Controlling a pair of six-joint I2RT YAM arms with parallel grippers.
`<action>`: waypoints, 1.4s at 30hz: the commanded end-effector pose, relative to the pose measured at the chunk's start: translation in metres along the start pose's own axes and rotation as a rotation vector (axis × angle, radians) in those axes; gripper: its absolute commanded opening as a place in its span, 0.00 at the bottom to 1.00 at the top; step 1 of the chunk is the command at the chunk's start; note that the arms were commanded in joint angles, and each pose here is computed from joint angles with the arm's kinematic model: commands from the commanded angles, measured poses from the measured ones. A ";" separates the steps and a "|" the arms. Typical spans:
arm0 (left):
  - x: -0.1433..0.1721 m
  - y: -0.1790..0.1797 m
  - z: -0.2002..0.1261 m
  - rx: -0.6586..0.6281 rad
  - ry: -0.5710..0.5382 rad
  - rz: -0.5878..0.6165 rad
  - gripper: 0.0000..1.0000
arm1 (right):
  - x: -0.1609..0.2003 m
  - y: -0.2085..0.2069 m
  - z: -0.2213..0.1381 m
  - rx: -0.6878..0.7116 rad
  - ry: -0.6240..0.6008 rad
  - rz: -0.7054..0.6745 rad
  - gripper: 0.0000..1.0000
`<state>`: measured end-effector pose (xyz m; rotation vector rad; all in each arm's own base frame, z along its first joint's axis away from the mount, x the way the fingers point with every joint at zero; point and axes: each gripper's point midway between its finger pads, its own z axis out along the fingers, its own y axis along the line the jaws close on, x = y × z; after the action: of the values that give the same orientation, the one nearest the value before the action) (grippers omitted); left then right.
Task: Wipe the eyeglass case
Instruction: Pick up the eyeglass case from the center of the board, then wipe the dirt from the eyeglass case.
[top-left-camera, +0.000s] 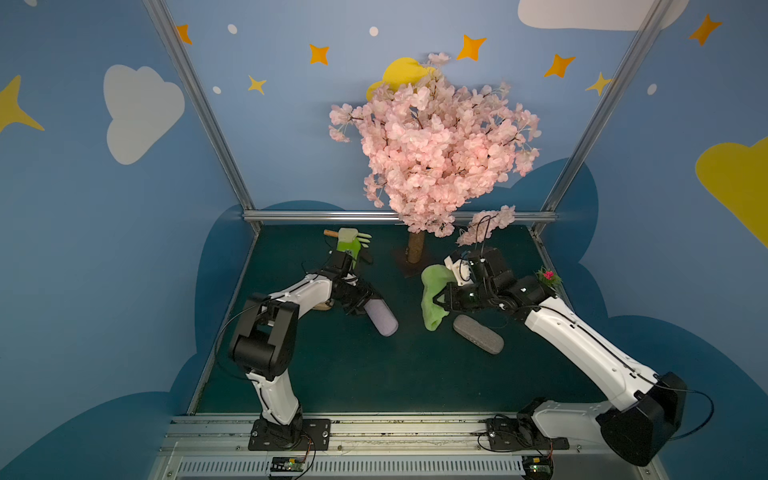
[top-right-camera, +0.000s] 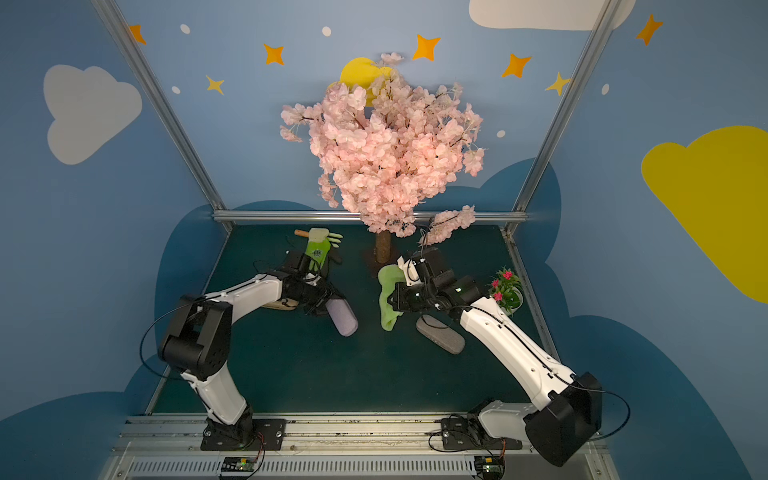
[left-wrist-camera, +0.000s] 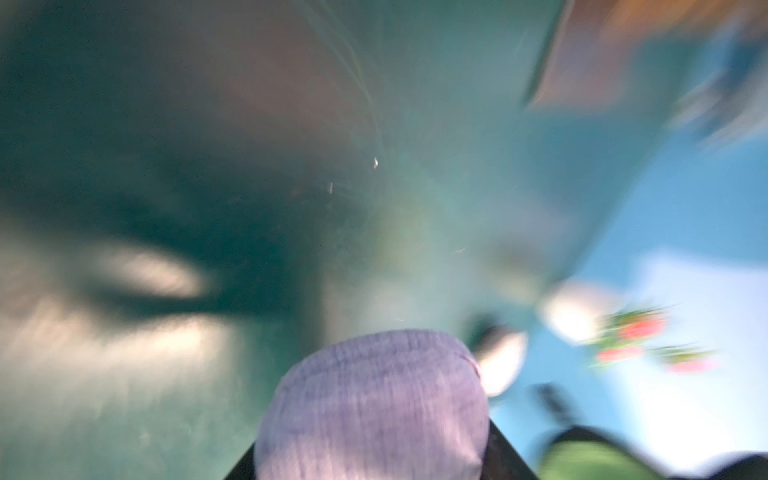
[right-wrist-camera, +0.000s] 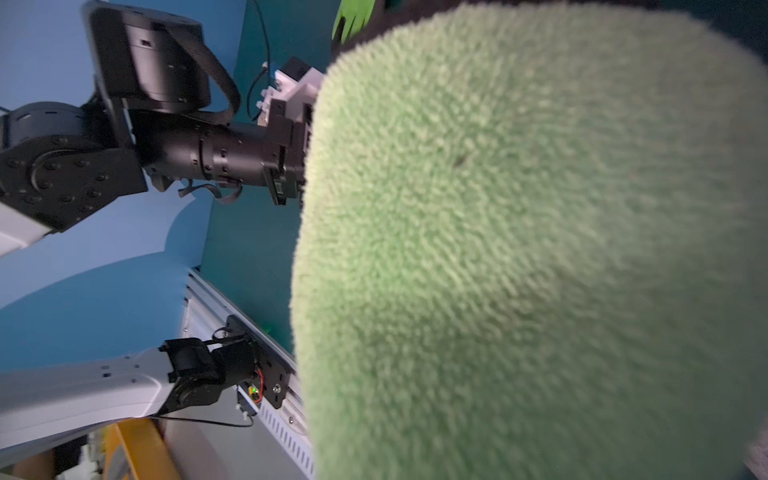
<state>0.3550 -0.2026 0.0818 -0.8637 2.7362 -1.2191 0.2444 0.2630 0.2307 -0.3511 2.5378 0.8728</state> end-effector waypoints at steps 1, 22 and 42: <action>0.006 -0.050 -0.009 0.281 0.020 -0.224 0.03 | -0.007 0.027 0.005 0.028 -0.068 -0.163 0.00; 0.040 -0.049 -0.078 0.407 0.033 -0.341 0.03 | -0.007 -0.029 0.019 0.432 0.110 -0.225 0.00; 0.033 -0.102 -0.099 0.681 0.043 -0.268 0.03 | 0.006 0.060 0.047 -0.399 0.095 0.360 0.00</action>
<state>0.3383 -0.2062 0.1839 -1.2735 2.1611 -1.8964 0.2469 0.3472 0.2253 -0.1766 2.5146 1.3737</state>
